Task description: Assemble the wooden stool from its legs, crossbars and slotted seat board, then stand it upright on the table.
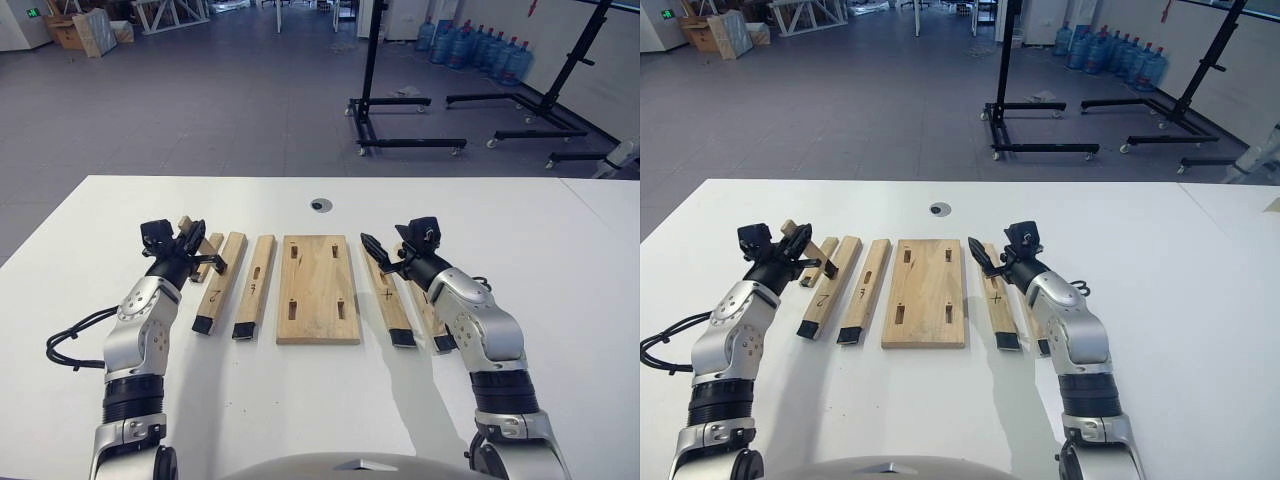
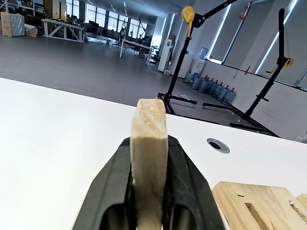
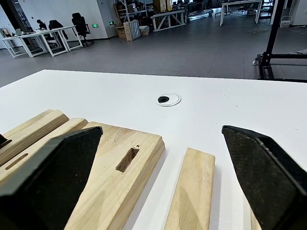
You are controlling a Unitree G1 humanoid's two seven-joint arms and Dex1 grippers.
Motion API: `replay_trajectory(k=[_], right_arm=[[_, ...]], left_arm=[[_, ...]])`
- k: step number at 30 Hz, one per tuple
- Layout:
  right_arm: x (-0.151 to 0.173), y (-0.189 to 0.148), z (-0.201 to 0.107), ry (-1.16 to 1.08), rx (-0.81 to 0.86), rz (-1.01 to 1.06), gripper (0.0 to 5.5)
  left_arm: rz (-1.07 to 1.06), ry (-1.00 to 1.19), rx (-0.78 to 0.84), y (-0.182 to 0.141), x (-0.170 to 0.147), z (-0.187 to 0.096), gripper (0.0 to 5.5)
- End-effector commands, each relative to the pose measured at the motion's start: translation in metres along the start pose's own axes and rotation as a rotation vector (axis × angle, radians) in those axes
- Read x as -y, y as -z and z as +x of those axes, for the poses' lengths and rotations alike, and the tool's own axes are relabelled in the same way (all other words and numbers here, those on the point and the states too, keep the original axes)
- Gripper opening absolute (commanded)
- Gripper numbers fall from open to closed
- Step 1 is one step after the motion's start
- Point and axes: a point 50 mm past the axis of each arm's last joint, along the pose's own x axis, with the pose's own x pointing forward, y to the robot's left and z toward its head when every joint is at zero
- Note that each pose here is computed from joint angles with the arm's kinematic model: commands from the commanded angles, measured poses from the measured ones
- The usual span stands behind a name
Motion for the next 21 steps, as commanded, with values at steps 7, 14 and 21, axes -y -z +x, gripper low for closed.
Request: replay_trajectory(k=[7, 14, 21], right_arm=[[-0.0025, -0.0010, 0.0021, -0.015, -0.007, -0.006, 4.58], [-0.0050, 0.0002, 0.0020, -0.022, -0.008, -0.004, 4.58], [-0.0059, 0.0014, 0.0024, -0.026, -0.013, -0.002, 4.58]], left_arm=[[0.052, 0.003, 0.003, 0.0060, 0.0034, 0.0034, 0.38], [0.211, -0.005, 0.013, 0.0084, 0.0035, 0.0000, 0.38], [0.191, 0.002, 0.007, 0.0123, 0.0051, -0.0006, 0.38]])
